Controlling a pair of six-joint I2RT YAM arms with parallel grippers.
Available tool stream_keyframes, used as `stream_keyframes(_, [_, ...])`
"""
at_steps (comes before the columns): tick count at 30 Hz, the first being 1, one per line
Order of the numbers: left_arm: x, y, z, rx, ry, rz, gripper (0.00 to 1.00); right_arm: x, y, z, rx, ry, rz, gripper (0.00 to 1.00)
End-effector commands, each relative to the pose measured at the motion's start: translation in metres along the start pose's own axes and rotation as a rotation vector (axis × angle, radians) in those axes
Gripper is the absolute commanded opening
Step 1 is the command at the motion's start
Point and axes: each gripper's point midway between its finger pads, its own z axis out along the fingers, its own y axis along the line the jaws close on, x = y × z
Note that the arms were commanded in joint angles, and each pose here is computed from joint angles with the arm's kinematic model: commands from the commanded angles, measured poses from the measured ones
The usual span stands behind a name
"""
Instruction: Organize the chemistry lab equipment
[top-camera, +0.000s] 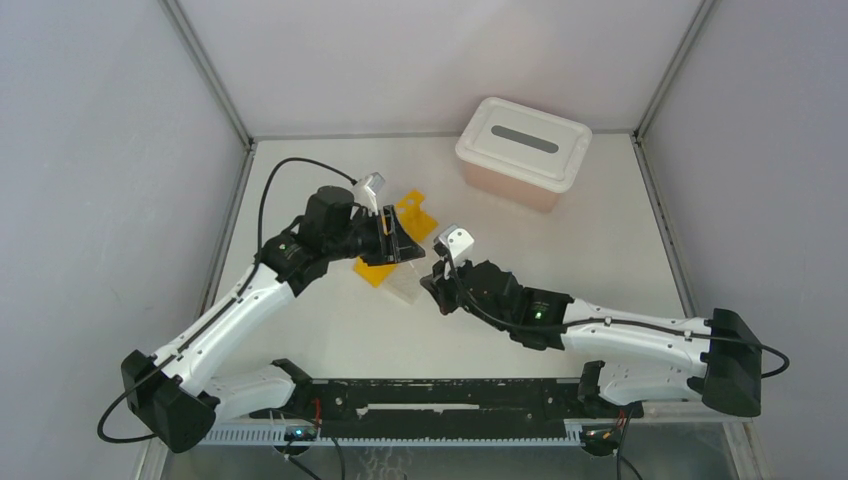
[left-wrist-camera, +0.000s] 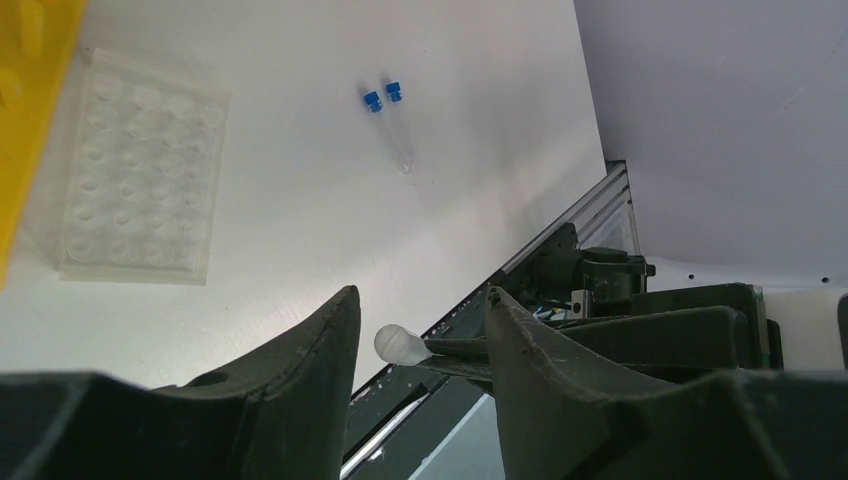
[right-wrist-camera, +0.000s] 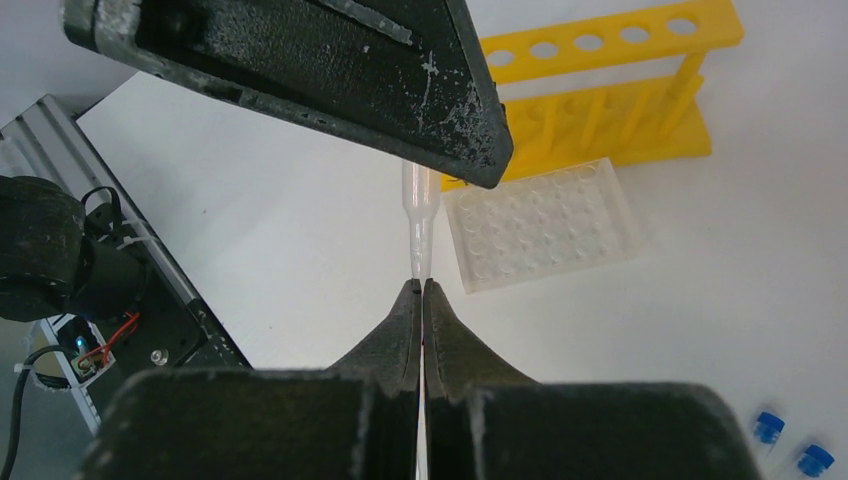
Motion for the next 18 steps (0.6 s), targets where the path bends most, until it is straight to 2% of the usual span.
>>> stream_keyframes(1, [-0.0158, -0.0216, -0.0077, 0.077, -0.037, 0.023, 0.52, -0.0379, 0.0073, 0.0014, -0.034, -0.093, 0.016, 0.0])
stream_keyframes(18, [-0.0059, -0.0116, -0.001, 0.076, -0.001, 0.02, 0.41, -0.0403, 0.0063, 0.0045, -0.053, -0.098, 0.018, 0.0])
